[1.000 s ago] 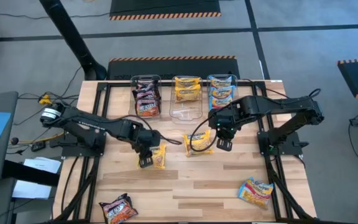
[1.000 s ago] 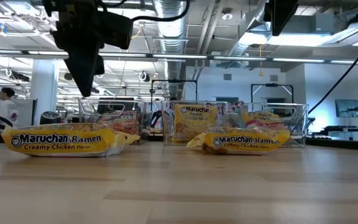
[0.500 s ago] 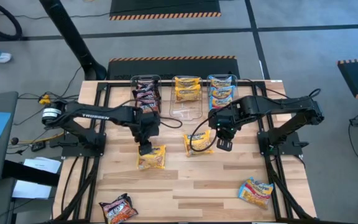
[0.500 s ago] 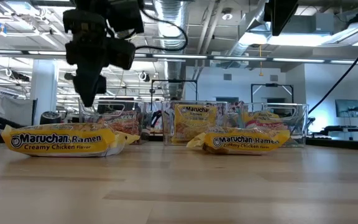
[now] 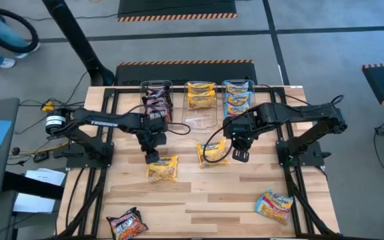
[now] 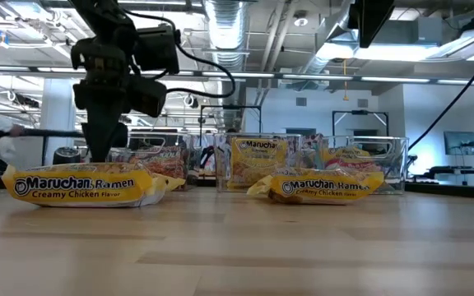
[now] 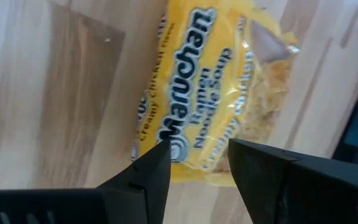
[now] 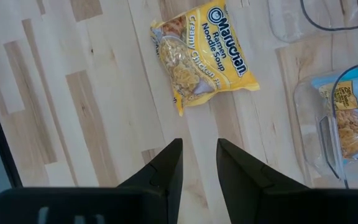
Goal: Sort Maruchan noodles
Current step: Put the yellow noodle pack into the middle transparent bin
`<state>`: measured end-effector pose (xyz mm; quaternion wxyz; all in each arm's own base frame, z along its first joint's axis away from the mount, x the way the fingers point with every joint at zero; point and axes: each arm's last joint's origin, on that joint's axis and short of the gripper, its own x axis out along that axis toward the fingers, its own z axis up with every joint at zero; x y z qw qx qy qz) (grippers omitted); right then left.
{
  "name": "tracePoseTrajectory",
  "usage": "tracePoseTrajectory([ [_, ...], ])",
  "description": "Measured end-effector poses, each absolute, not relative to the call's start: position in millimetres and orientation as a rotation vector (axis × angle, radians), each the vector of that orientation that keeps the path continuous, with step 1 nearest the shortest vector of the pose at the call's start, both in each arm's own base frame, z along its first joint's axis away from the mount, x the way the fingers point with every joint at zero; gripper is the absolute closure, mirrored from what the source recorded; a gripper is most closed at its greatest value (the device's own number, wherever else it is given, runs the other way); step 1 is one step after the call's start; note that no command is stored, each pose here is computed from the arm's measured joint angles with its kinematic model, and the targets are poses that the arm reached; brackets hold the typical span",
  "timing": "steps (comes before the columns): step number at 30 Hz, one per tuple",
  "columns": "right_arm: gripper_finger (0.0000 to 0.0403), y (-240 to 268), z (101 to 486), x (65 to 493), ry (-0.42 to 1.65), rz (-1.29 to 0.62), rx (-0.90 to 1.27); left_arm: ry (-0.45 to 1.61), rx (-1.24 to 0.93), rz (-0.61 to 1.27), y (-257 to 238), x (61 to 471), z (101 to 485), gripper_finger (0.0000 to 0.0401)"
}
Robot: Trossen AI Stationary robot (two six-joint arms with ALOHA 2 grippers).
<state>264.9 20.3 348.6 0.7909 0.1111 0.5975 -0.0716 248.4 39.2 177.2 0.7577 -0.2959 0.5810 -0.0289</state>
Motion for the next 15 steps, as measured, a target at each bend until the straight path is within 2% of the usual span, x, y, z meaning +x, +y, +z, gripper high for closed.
tracePoseTrajectory([
  [9,0.028,20.4,348.6,264.9,1.286,-0.154,0.24,1.252,-0.551,0.018,42.0,246.3,168.1,0.0255],
  [15,0.028,20.4,348.6,264.9,1.286,-0.154,0.24,1.254,-0.55,-0.006,41.7,245.9,168.2,0.0255],
])
